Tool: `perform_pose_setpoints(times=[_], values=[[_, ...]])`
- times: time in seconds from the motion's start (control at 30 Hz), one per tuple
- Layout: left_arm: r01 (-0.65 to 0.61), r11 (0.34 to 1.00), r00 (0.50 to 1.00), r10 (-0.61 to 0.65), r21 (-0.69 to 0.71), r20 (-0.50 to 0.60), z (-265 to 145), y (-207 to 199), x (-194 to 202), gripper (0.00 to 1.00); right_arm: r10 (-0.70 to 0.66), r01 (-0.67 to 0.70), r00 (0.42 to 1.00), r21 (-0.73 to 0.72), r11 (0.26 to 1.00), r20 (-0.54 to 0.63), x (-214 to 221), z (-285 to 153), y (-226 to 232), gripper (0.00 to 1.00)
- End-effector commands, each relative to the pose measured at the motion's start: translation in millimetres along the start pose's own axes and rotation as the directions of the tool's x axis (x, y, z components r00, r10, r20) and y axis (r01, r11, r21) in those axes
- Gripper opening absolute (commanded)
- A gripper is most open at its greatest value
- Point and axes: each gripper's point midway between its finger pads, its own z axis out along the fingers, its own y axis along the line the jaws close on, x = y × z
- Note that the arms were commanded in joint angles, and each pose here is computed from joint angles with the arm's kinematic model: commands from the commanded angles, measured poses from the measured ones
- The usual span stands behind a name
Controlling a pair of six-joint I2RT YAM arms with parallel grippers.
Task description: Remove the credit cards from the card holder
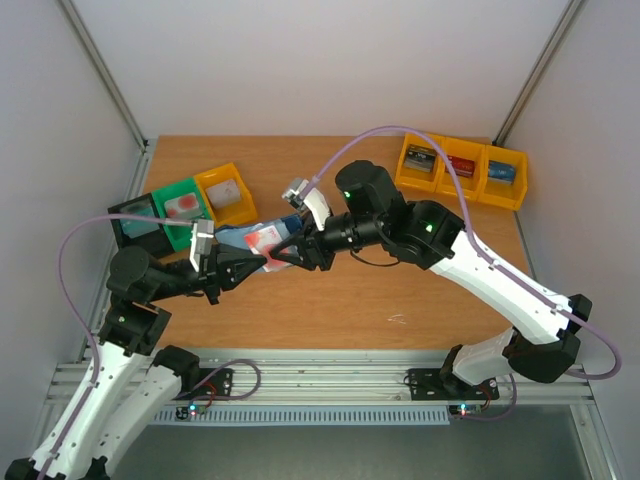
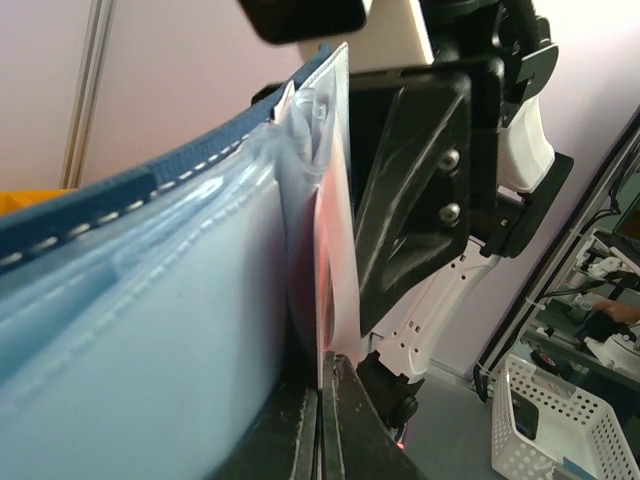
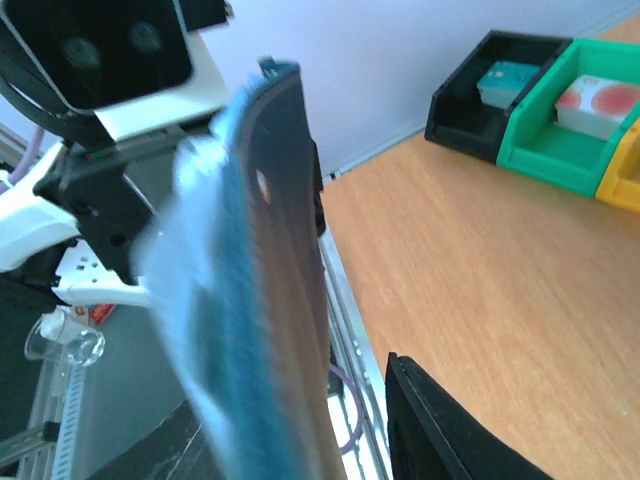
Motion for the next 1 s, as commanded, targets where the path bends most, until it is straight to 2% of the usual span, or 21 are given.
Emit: perform_pose_setpoints(times=[0.0, 0.03, 0.2, 0.33, 0.43, 0.63, 0.83, 0.97], values=[[-0.082, 0.996, 0.996, 0.080, 0.033, 0.040, -3, -17, -17, 0.00, -0.010, 0.010, 1.000, -0.037, 0.999, 0.025, 2, -10, 2, 0.37], [-0.080, 0.996, 0.996, 0.079, 0.034, 0.038, -3, -17, -17, 0.00, -0.008, 0.010, 1.000, -0.043, 0.999, 0.028, 4, -11, 2, 0.35], [-0.075, 0.996, 0.997, 0.074, 0.040, 0.018, -4, -18, -12, 0.00, -0.007, 0.012, 0.998, -0.080, 0.997, 0.060, 7, -26, 3, 0.10], [-0.077, 0.996, 0.997, 0.077, 0.041, 0.004, -5, -20, -9, 0.00, 0.001, 0.003, 0.998, -0.071, 0.997, 0.062, 11, -35, -2, 0.01], [-0.085, 0.995, 0.996, 0.085, 0.050, -0.001, -7, -24, -8, 0.00, 0.001, 0.003, 0.998, -0.065, 0.998, 0.063, 13, -42, -2, 0.01], [-0.068, 0.997, 0.997, 0.069, 0.044, -0.031, -7, -21, 2, 0.00, 0.010, -0.007, 0.996, -0.043, 0.999, 0.088, 12, -59, -7, 0.08], [-0.079, 0.995, 0.997, 0.080, 0.053, -0.022, -6, -22, -2, 0.00, 0.023, -0.012, 0.998, -0.191, 0.981, 0.053, 12, -49, 17, 0.01], [-0.054, 0.997, 0.998, 0.056, 0.047, -0.037, -8, -22, 3, 0.00, -0.022, 0.037, 0.995, -0.153, 0.987, 0.097, 11, -59, 17, 0.05]])
